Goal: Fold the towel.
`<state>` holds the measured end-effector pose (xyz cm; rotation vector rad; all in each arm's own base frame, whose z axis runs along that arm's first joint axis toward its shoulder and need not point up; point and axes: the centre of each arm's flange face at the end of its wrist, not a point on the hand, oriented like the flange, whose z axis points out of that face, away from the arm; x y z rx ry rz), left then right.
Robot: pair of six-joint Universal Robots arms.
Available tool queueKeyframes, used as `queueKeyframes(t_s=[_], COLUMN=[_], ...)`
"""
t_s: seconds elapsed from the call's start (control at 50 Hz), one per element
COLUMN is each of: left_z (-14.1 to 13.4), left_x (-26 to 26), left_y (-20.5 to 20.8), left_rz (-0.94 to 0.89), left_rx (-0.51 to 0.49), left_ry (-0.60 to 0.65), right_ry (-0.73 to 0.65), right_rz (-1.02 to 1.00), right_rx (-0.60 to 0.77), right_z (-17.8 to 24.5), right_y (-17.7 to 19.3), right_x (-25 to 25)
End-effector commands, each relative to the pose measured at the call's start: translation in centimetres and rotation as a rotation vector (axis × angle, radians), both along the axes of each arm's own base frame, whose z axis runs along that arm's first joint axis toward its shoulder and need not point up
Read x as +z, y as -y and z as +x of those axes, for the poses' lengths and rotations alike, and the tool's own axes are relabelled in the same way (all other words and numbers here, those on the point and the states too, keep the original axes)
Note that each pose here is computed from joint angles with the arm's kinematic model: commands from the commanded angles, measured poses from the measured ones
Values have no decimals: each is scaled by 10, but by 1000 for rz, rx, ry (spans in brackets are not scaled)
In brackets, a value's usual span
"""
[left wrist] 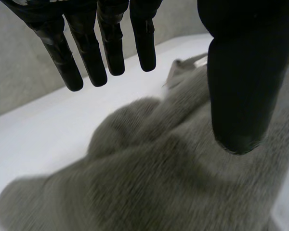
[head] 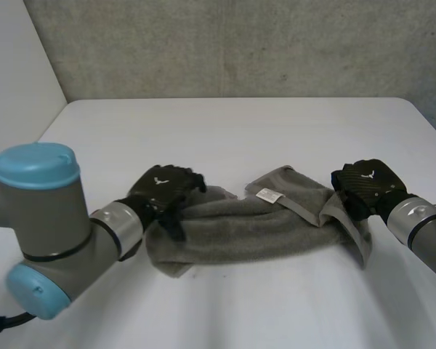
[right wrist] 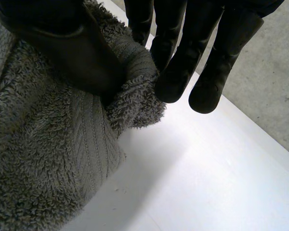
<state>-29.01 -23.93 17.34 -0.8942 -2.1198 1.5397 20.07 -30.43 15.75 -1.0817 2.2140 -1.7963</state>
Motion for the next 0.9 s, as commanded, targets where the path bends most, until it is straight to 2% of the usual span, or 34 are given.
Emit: queueKeyframes(t_s=[0.02, 0.22, 0.56, 0.64, 0.84, 0.9], left_z=[26, 42, 41, 38, 50, 55], left_x=[-10, -23, -34, -14, 55, 82], left_y=[16, 25, 27, 20, -11, -26], left_rz=[56, 66, 61, 17, -49, -75], left_rx=[88, 121, 107, 95, 93, 91], left_ry=[26, 74, 118, 95, 75, 64], right_ry=[-1, -3, -4, -5, -32, -47], right_rz=[4, 9, 8, 9, 154, 128], right_rx=[0, 2, -3, -4, 12, 23], right_z=[0, 0, 0, 0, -4, -6], right_y=[0, 0, -1, -3, -42, -52], right_x=[-1, -3, 0, 8, 87, 113])
